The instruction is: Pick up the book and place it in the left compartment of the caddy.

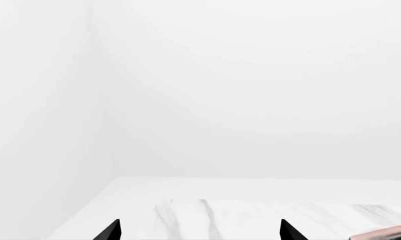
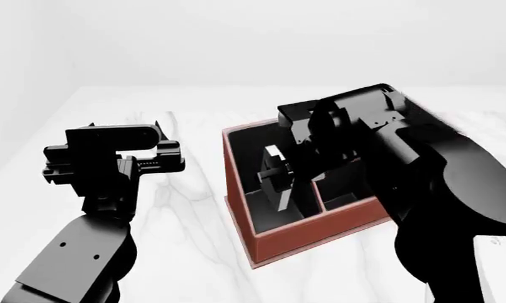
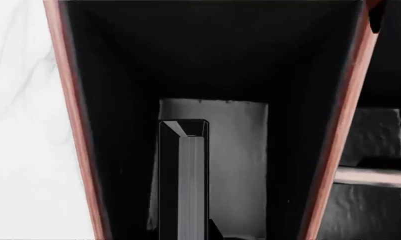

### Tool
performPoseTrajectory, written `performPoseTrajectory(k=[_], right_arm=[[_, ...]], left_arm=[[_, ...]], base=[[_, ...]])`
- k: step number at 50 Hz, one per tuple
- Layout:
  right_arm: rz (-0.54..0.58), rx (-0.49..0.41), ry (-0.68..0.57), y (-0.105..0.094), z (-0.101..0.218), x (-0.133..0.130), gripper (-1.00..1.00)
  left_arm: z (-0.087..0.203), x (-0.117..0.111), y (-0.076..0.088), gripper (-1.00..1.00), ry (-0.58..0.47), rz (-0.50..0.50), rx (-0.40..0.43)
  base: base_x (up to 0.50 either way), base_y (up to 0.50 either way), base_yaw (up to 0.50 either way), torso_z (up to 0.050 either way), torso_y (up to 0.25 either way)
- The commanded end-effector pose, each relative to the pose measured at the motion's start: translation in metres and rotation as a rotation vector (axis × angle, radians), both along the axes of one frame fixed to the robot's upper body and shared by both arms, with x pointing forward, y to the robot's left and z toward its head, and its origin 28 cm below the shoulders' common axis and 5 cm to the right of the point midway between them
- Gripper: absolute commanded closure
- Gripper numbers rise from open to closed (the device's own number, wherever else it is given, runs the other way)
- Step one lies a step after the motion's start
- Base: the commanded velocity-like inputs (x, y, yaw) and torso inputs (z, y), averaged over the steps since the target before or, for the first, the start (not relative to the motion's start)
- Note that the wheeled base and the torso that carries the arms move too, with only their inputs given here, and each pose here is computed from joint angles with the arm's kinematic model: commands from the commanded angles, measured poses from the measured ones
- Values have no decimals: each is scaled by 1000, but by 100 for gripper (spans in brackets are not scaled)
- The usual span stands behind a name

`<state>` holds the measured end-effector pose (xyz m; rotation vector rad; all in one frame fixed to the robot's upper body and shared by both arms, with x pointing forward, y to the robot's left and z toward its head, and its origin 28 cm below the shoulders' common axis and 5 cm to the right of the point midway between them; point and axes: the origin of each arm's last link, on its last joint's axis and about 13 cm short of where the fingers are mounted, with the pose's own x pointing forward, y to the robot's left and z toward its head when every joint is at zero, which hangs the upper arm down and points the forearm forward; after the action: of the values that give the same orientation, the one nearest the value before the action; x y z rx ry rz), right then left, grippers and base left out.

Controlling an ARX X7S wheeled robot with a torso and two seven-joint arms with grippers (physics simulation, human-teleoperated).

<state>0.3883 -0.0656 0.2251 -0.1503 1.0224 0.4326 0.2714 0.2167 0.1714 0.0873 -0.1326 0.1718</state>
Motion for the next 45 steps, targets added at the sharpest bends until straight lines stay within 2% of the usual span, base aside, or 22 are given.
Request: performPoseTrajectory(k=[1,19,29,45], right_arm=[[4,17,9,2,-6,-1,100],[10,9,20,3,-13,-2,100],[-7,12,-22,4,-17,1,100],[-8,14,0,4,-27,-1,100]], left_arm=[[-2,0,0,-100,2,0,1],[0,0,1,-100,-2,2,0],[-1,0,1,-100,0,2,0],[-3,0,2,-100,4,6,-1]], base=[[0,0,0,0,0],[0,0,0,0,1],[0,0,0,0,1],[0,0,0,1,1]])
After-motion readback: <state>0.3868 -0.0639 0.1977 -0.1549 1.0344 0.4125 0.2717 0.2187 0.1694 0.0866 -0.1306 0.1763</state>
